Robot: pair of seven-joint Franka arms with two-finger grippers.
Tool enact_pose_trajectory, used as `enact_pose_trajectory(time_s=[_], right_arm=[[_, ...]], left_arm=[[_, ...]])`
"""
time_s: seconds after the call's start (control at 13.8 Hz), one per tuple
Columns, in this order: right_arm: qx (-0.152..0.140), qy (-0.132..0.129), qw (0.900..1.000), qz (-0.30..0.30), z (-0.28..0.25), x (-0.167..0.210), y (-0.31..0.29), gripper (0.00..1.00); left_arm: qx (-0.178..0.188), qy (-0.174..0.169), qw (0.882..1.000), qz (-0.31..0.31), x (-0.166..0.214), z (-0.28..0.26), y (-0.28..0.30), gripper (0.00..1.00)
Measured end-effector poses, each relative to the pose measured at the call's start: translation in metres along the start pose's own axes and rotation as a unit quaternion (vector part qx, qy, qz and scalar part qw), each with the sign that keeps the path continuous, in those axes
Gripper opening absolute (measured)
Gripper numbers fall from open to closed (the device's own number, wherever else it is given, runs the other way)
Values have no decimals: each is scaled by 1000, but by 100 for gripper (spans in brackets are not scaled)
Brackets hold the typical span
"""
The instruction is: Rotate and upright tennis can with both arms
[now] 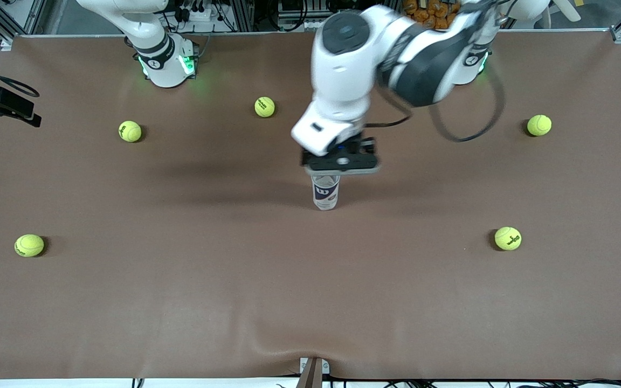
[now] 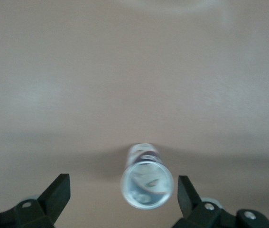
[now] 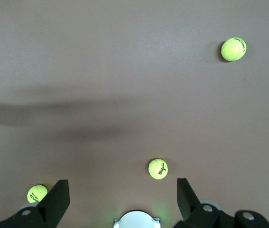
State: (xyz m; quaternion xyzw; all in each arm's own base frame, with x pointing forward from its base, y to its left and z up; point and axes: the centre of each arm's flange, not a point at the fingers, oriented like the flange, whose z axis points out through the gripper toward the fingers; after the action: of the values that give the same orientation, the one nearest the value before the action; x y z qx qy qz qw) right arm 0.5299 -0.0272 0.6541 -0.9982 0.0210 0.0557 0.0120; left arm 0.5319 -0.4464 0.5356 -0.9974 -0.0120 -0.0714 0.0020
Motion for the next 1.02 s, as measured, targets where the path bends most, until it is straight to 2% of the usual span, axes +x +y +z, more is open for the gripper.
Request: enact_pose_trajectory(time_s=[0.29,0.51,0.73,1.02], right_arm=[[0,0,1000,0,0,0,0,100],[0,0,1000,0,0,0,0,100],[0,0,1000,0,0,0,0,100],[0,0,1000,-1,0,1,-1,100]], left_arm=[[22,-9,999,-45,32,-65,-104,100],[37,-25,999,-20,46,-98,-180,100],[44,-38,998,-9,56,-116,-258,100],[31,-61,997,-21,49,-114,-335,100]])
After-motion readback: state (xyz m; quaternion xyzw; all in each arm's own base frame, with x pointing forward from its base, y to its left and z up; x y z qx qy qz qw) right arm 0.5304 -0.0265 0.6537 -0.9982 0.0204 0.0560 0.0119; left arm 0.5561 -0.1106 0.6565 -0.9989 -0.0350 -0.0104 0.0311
